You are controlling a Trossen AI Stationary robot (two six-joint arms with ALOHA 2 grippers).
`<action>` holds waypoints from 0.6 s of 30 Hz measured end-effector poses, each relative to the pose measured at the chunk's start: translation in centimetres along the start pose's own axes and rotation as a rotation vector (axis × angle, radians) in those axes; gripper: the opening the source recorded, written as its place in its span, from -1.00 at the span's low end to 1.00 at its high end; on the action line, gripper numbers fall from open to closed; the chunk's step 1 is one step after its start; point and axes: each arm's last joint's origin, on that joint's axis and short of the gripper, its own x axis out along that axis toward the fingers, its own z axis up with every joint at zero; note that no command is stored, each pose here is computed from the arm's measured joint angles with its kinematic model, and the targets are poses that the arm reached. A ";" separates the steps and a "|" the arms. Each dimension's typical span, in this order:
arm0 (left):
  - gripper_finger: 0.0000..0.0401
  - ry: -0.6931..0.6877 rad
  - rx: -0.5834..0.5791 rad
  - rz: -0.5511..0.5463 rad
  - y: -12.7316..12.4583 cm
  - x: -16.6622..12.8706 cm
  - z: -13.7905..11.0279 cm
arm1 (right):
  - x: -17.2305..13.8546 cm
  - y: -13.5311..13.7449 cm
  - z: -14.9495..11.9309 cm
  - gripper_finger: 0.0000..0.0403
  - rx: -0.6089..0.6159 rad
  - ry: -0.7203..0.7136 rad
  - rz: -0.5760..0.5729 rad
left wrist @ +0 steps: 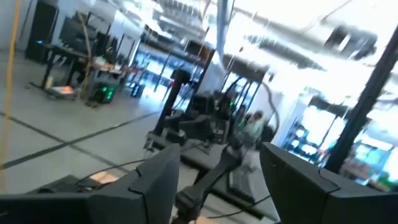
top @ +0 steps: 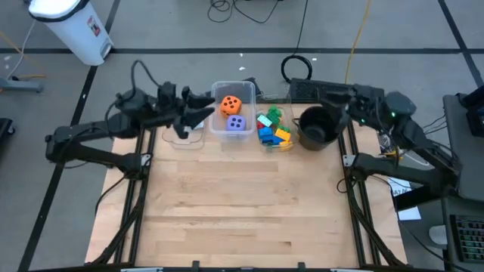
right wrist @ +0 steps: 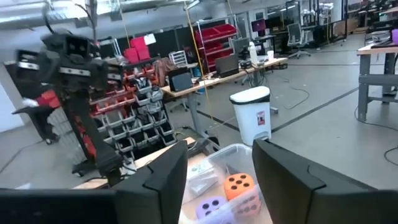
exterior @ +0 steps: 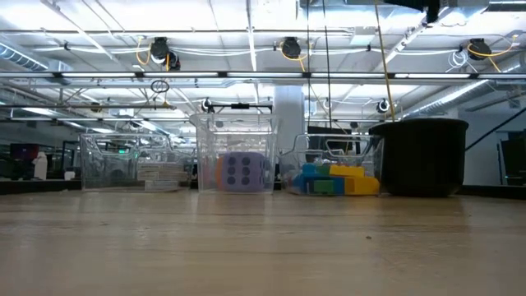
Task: Pick & Place Toys
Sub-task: Return to Home Position
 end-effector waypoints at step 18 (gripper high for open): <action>0.13 -0.142 -0.056 0.083 3.4 -8.5 -8.4 | -5.4 -1.9 -10.3 -0.57 0.150 -0.014 0.006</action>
